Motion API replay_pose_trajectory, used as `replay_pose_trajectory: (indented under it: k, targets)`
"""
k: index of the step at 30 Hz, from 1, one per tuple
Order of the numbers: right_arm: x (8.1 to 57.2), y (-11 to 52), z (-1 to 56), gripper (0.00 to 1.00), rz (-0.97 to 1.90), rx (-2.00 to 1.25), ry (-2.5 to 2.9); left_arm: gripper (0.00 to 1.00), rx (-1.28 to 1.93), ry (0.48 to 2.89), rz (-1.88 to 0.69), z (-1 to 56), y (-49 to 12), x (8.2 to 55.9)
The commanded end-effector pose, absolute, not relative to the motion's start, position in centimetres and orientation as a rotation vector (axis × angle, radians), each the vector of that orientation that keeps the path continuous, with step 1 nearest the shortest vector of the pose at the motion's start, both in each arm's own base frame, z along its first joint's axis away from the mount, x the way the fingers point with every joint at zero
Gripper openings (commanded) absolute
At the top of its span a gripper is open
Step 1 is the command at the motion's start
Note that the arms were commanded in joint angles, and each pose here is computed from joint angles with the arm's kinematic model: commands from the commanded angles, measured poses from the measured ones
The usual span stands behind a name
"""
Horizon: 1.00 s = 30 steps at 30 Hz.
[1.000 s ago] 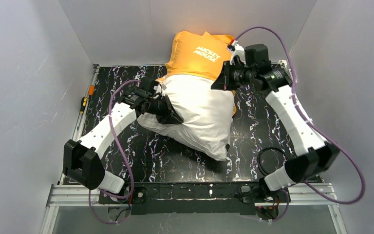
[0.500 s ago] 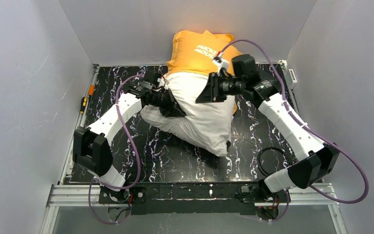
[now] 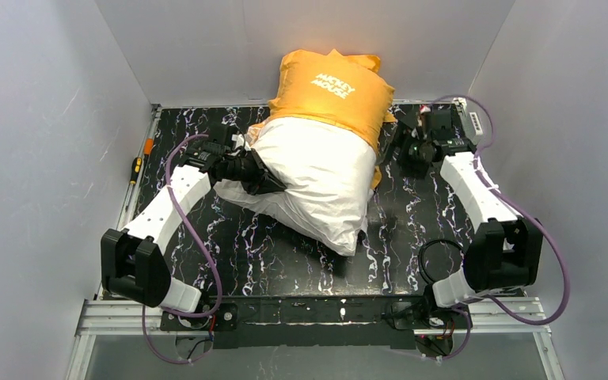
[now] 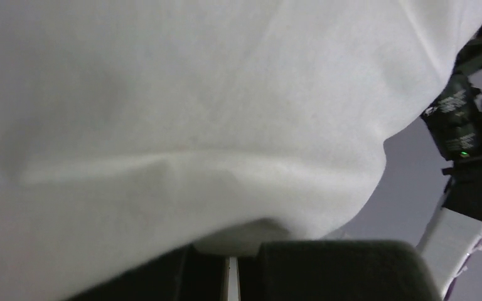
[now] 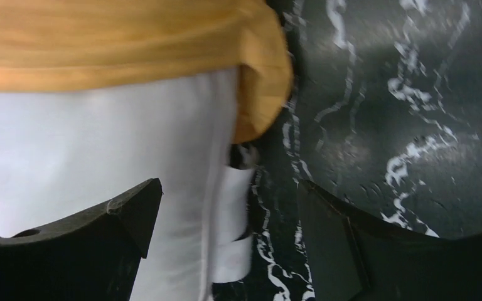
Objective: Put the pillow into the pillowcase
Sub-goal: Stuff the pillow into the pillowcase.
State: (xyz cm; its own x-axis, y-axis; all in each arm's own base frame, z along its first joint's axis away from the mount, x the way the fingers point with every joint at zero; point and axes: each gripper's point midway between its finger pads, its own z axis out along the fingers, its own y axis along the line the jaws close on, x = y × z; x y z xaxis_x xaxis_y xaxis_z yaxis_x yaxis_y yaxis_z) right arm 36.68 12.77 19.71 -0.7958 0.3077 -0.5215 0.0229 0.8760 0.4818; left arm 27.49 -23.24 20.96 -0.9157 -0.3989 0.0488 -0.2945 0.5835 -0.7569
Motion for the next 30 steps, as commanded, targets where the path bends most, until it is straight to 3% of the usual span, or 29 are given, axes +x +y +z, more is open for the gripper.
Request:
replay_pose_trajectory:
  k: [1, 12, 13, 17, 18, 19, 30]
  targets:
    - [36.4, 10.7, 13.1, 0.87, 0.540, 0.358, 2.520, 0.00, -0.517, 2.527, -1.357, 25.2, -23.1, 28.7]
    - [42.4, 14.7, 5.6, 0.84, 0.757, 0.353, 2.550, 0.00, -0.465, 2.524, -1.405, 26.7, -23.1, 27.4]
    - [43.1, 15.2, 5.5, 0.78, 0.796, 0.332, 2.530, 0.00, -0.459, 2.520, -1.404, 26.9, -23.0, 27.3]
    - [44.4, 17.5, 8.1, 0.26, 0.975, 0.191, 2.448, 0.00, -0.448, 2.500, -1.415, 27.7, -22.9, 27.1]
    - [44.3, 17.8, 9.3, 0.06, 0.993, 0.154, 2.435, 0.00, -0.449, 2.498, -1.425, 27.8, -23.0, 27.2]
    - [43.8, 18.1, 10.8, 0.01, 1.010, 0.113, 2.424, 0.00, -0.446, 2.497, -1.437, 28.0, -23.1, 27.3]
    - [31.8, 20.7, 32.7, 0.01, 1.235, -0.155, 2.136, 0.00, -0.480, 2.415, -1.565, 30.3, -24.6, 30.4]
